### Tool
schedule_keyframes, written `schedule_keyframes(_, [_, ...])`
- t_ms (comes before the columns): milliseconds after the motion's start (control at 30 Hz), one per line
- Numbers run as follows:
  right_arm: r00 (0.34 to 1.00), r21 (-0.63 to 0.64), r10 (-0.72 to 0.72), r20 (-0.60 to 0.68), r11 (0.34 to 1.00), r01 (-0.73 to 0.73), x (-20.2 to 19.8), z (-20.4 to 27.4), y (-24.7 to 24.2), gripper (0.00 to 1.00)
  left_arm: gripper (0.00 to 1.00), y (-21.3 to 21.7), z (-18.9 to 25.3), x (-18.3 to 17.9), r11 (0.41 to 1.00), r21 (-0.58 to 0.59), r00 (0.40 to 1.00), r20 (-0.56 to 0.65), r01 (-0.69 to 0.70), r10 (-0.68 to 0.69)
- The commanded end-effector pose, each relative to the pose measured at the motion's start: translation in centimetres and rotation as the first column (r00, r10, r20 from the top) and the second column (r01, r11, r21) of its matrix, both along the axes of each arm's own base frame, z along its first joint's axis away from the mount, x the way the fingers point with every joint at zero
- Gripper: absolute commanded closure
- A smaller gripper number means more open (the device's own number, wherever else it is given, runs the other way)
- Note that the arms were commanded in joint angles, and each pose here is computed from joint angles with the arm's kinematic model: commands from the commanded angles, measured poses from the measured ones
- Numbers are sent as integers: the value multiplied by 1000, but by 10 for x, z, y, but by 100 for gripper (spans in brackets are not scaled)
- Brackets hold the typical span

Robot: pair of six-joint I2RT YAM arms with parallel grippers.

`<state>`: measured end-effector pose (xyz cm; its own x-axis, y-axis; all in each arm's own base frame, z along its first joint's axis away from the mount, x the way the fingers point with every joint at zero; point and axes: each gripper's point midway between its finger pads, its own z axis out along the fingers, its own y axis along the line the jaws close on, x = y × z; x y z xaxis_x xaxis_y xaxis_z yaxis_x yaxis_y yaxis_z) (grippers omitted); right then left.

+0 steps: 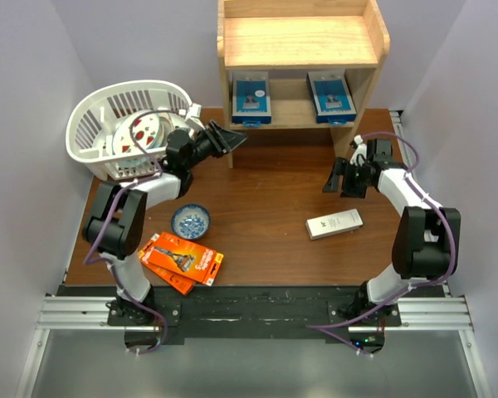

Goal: Place and organize the shaving razors onto the shelf

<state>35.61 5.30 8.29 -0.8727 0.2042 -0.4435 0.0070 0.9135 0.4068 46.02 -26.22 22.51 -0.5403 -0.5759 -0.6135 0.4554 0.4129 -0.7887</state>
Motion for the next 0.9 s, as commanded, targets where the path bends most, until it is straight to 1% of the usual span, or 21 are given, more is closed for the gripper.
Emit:
schedule_keyframes(0, [966, -121, 240, 100, 966, -228, 3, 28, -10, 25, 45, 19, -10, -44, 996, 86, 999, -43, 6, -2])
schedule_keyframes(33, [959, -124, 263, 108, 960, -250, 2, 30, -10, 25, 40, 22, -16, -50, 992, 126, 999, -32, 8, -4])
schedule_keyframes(100, [937, -103, 315, 152, 948, -302, 0, 37, 1, 22, 40, 29, -24, -72, 980, 194, 999, -30, 43, -38])
schedule_keyframes(133, [930, -83, 332, 159, 943, -322, -4, 36, 9, 21, 39, 33, -25, -79, 963, 265, 998, 27, 50, -60])
schedule_keyframes(200, [906, -78, 379, 189, 925, -371, -8, 41, 26, 18, 38, 42, -21, -99, 934, 351, 994, 44, 74, -95])
schedule_keyframes(233, [871, -87, 451, 194, 892, -443, -17, 40, 49, 17, 38, 49, -21, -103, 899, 432, 988, 99, 65, -119])
schedule_keyframes(267, [836, -113, 507, 209, 862, -494, -20, 41, 59, 16, 35, 59, -20, -105, 878, 476, 988, 111, 46, -111])
schedule_keyframes(300, [804, -125, 551, 224, 834, -537, -25, 44, 71, 16, 34, 70, -17, -116, 833, 552, 985, 120, 39, -126])
schedule_keyframes(333, [752, -116, 615, 238, 787, -606, -35, 47, 96, 15, 32, 79, -16, -119, 809, 587, 985, 121, 27, -121])
schedule_keyframes(400, [717, -79, 650, 250, 752, -654, -40, 47, 120, 13, 32, 115, -24, -127, 744, 668, 997, 54, 2, -52])
schedule_keyframes(433, [681, -44, 680, 272, 715, -697, -46, 53, 142, 13, 32, 129, -29, -129, 728, 685, 1000, 25, -6, -16])
schedule_keyframes(467, [677, -13, 682, 277, 707, -707, -47, 55, 153, 13, 32, 157, -32, -126, 708, 705, 997, -4, -48, 72])
schedule_keyframes(500, [642, 2, 713, 283, 669, -743, -50, 51, 173, 14, 34, 173, -42, -136, 693, 720, 989, -84, -25, 122])
schedule_keyframes(567, [580, -15, 749, 321, 616, -787, -46, 61, 198, 17, 35, 215, -57, -143, 686, 725, 944, -182, -60, 275])
schedule_keyframes(600, [539, -12, 776, 327, 574, -819, -51, 61, 216, 18, 37, 224, -59, -145, 705, 704, 919, -220, -82, 327])
schedule_keyframes(667, [515, 34, 792, 328, 535, -844, -50, 63, 241, 20, 39, 247, -62, -149, 733, 666, 872, -271, -135, 407])
schedule_keyframes(700, [486, 70, 806, 339, 493, -867, -60, 66, 258, 21, 39, 249, -61, -151, 754, 638, 860, -289, -155, 421])
schedule_keyframes(733, [480, 122, 813, 330, 467, -876, -64, 61, 270, 22, 41, 250, -59, -151, 763, 625, 863, -285, -163, 417])
schedule_keyframes(800, [413, 206, 854, 317, 363, -908, -93, 57, 292, 25, 42, 256, -56, -152, 754, 628, 862, -260, -192, 436])
schedule_keyframes(833, [381, 215, 869, 316, 325, -921, -98, 56, 300, 26, 42, 258, -54, -152, 750, 629, 861, -250, -204, 443])
schedule_keyframes(867, [374, 280, 895, 244, 304, -911, -110, 38, 302, 28, 42, 264, -50, -152, 742, 631, 857, -232, -227, 459])
